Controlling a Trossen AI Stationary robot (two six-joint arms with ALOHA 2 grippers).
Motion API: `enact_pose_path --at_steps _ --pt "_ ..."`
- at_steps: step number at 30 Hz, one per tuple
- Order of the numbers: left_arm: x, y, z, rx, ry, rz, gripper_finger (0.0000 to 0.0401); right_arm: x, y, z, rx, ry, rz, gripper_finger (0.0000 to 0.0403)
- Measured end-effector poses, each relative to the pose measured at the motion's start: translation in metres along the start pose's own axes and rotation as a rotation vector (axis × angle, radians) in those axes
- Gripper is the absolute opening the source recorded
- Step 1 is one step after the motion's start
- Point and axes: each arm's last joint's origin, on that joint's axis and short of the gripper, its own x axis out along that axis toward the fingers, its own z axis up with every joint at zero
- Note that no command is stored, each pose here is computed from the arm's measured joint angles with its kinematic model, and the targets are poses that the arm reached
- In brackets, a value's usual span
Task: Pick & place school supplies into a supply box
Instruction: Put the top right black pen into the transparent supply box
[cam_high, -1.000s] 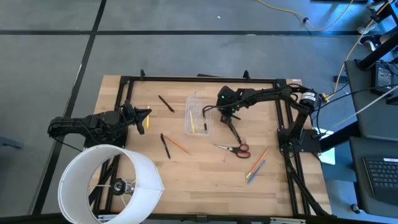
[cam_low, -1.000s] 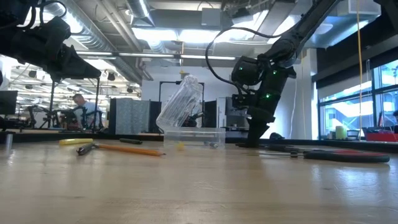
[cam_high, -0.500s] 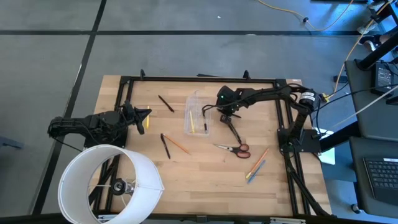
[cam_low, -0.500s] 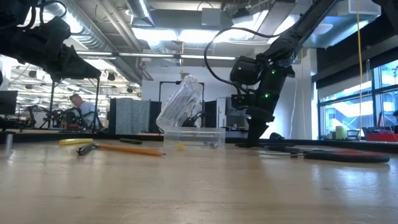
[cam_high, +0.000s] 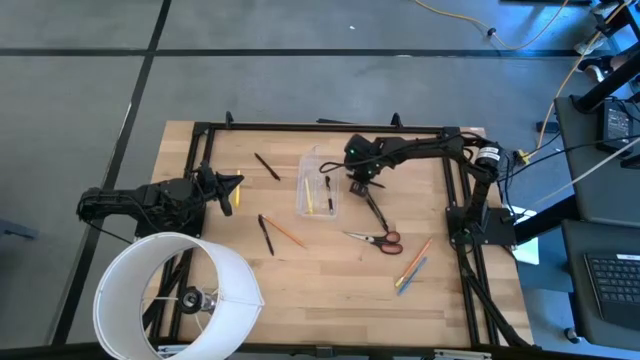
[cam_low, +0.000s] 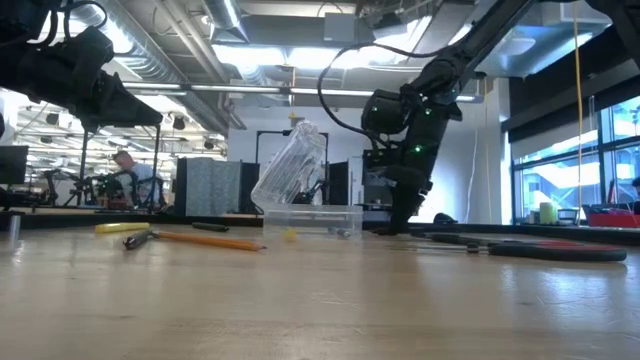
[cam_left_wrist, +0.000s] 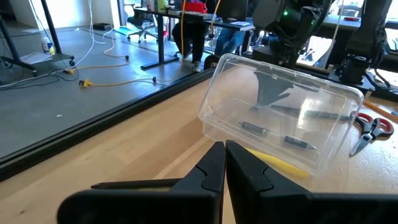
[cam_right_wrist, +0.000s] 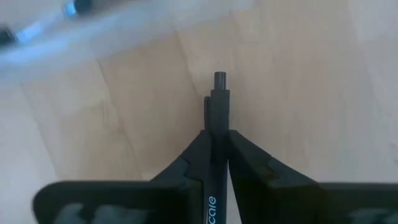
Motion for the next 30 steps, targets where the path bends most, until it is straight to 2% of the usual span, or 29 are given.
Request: enact_pose_path --at_steps 16,20,25,30 --pt "0.000 0.000 0.000 -0.001 0.000 0.000 0.0007 -0.005 0.000 0.004 0.030 0.000 0.007 0.0044" --pt "0.000 0.000 0.000 -0.001 0.000 0.000 0.0007 -0.005 0.001 0.003 0.040 0.008 0.041 0.0044" --pt "0.000 0.000 0.000 -0.002 0.000 0.000 0.0007 -0.019 0.002 0.004 0.083 -0.008 0.041 0.0045" --pt "0.000 0.000 0.000 -0.001 0.000 -0.001 0.0007 -0.041 0.005 0.009 0.132 -0.091 0.061 0.0045"
